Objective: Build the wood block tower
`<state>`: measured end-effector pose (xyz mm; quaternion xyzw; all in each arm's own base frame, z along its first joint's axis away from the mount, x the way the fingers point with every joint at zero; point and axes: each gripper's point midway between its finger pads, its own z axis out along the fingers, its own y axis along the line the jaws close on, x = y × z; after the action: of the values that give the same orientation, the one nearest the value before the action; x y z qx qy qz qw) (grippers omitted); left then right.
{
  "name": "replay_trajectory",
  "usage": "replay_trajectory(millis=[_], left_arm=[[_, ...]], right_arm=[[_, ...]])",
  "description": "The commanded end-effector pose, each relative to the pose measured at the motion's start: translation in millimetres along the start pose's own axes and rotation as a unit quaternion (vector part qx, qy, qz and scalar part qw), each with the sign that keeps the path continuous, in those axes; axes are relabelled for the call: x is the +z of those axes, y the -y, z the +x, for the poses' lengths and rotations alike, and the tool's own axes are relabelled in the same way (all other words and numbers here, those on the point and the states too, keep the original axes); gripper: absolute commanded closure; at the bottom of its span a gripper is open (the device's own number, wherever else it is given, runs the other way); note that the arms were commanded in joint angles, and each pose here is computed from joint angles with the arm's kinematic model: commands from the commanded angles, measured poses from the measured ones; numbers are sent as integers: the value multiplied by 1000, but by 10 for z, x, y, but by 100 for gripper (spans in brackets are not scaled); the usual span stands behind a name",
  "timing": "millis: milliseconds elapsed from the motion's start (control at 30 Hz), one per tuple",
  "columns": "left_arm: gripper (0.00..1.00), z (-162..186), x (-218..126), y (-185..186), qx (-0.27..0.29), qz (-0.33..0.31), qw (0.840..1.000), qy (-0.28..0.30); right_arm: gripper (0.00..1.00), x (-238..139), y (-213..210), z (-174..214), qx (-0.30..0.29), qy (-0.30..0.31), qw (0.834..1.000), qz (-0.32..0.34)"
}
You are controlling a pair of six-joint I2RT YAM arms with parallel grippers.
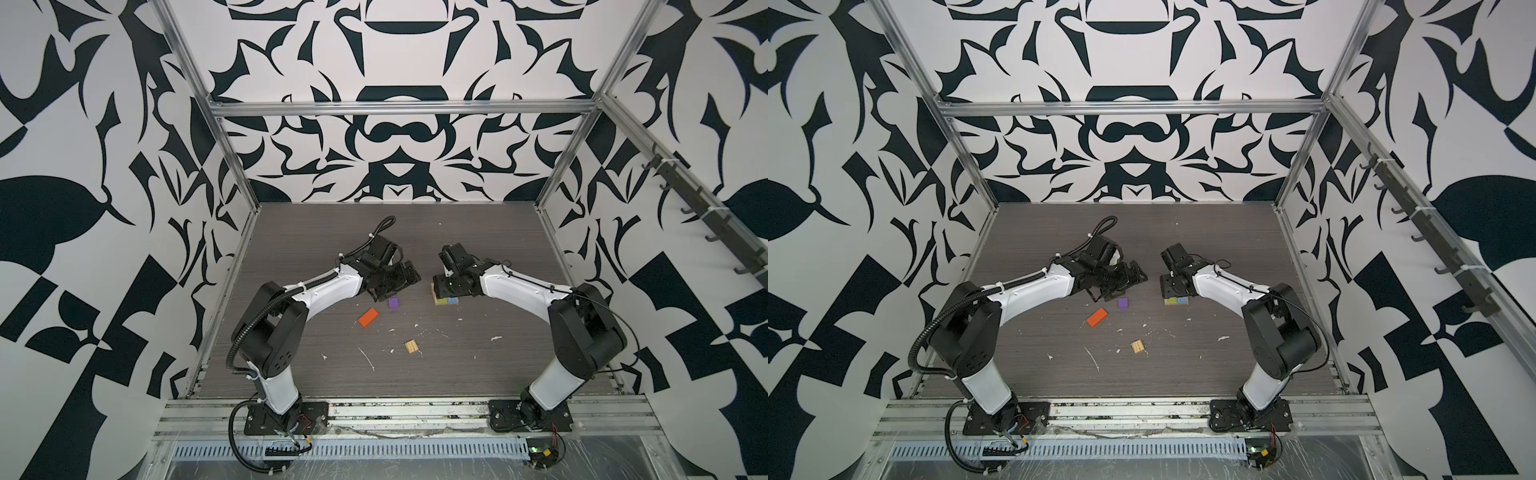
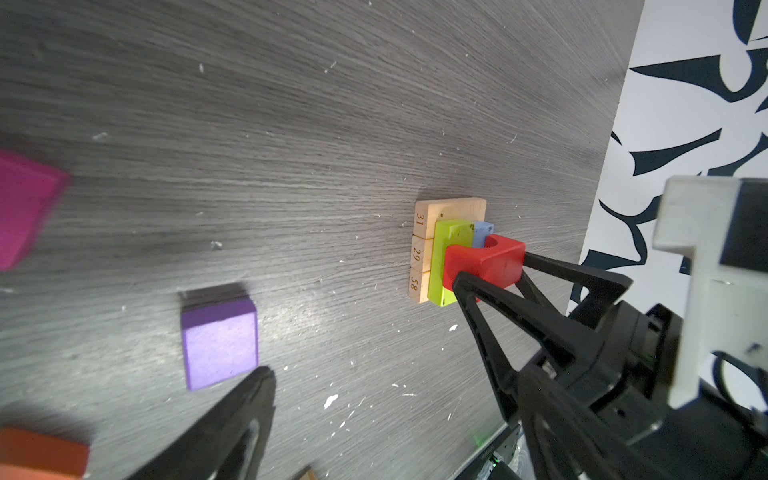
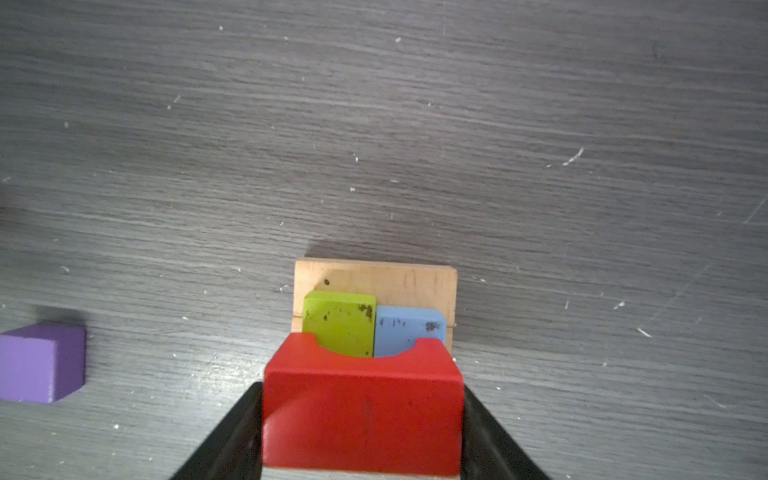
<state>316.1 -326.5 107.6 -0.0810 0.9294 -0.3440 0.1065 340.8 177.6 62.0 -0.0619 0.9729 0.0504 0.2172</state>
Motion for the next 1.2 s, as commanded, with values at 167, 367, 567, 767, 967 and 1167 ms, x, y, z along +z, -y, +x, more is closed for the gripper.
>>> replay_trajectory(millis=[167, 367, 567, 767, 967, 1167], left_arm=[[6, -44, -61, 62, 2, 9, 1000, 8], [6, -49, -69, 72, 3, 10, 1000, 9], [6, -56, -70, 83, 3, 10, 1000, 9], [6, -55, -67, 84, 4, 11, 1000, 8], [6, -55, -65, 79, 4, 10, 1000, 9], [6, -56, -69, 79, 4, 9, 1000, 9]], right_arm=[[29, -5, 8, -32, 3, 6, 1000, 11], [29, -13, 36, -45, 3, 7, 1000, 21], [29, -16, 57, -45, 4, 6, 1000, 27], [30, -10, 52, -50, 3, 5, 1000, 27], [30, -9, 36, -50, 3, 5, 1000, 22], [23, -12, -11, -49, -1, 6, 1000, 8]])
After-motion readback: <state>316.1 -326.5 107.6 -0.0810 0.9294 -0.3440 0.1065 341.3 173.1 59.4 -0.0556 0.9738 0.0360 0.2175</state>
